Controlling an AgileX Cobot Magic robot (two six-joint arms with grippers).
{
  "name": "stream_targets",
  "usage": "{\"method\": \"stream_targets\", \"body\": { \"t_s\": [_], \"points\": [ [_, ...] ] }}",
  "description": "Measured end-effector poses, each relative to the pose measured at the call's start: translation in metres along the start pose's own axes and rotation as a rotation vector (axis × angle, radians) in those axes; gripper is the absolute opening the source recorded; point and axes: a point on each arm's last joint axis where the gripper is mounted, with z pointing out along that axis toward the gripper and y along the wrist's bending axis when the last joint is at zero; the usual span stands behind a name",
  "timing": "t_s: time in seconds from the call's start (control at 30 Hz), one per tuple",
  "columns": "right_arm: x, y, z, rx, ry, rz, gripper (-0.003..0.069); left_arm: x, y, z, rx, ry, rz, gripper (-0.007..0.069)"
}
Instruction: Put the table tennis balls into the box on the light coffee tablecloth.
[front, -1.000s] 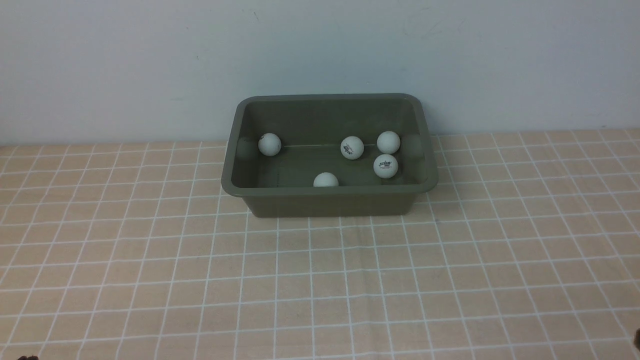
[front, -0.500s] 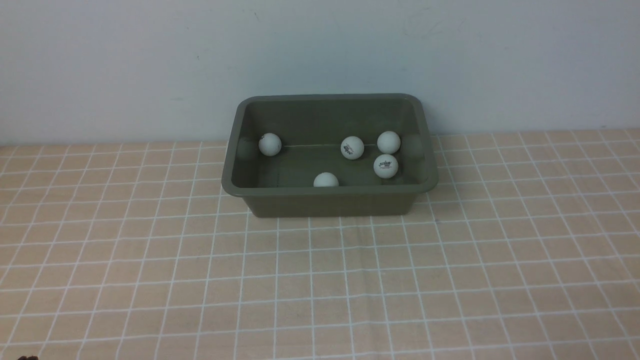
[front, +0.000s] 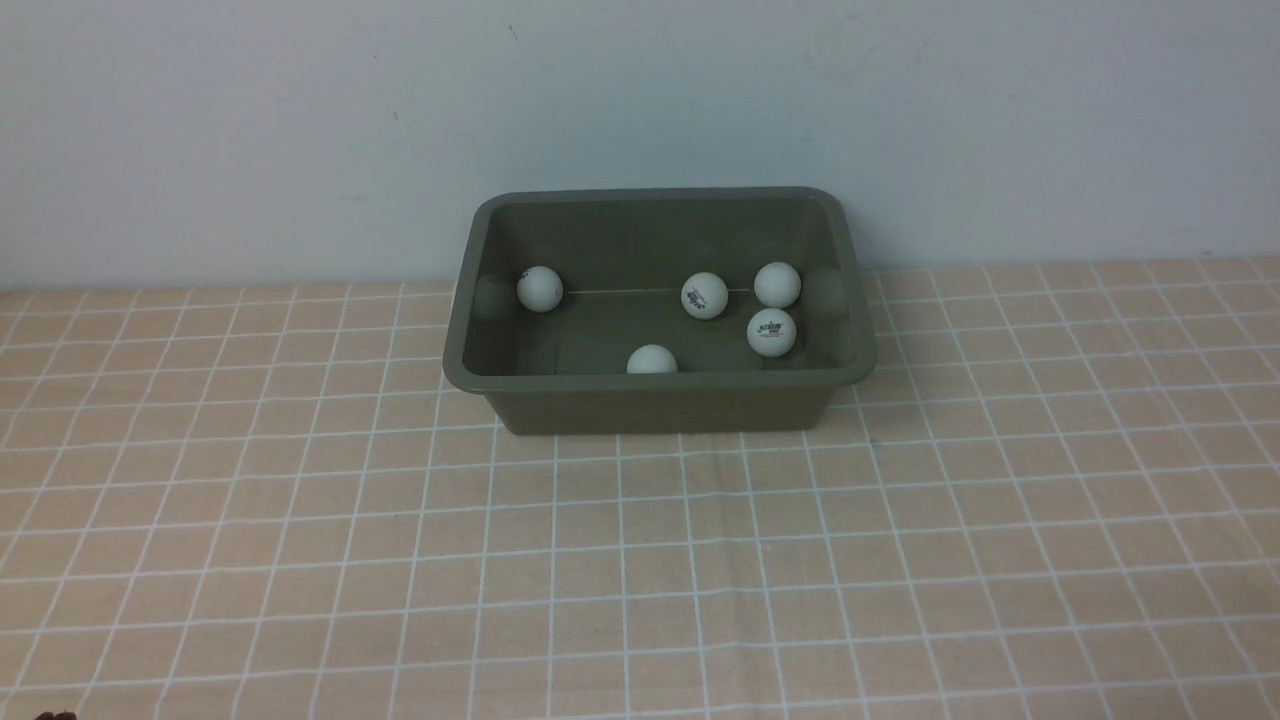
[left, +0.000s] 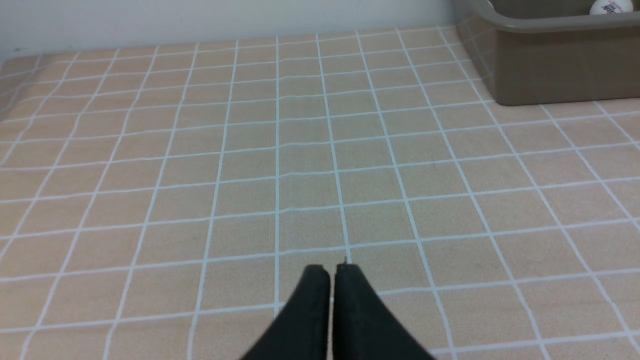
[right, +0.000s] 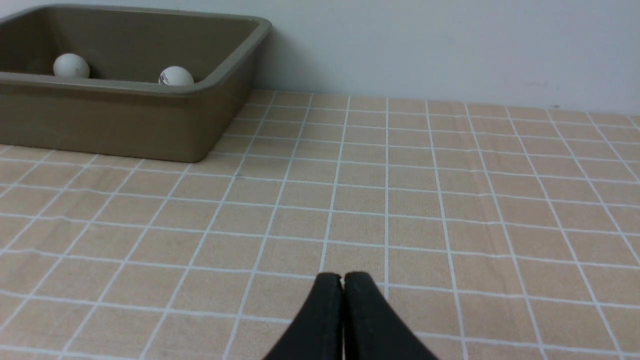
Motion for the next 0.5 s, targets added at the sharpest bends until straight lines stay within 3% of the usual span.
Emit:
{"method": "stream_targets", "body": {
  "t_s": [0.5],
  "points": [
    [0.0004,-0.0006,-0.0001,0.006,0.007,-0.025,0.0000,0.0000,0.0000,0.0000,0.000,0.000,0.000,-0.0038]
  ]
}}
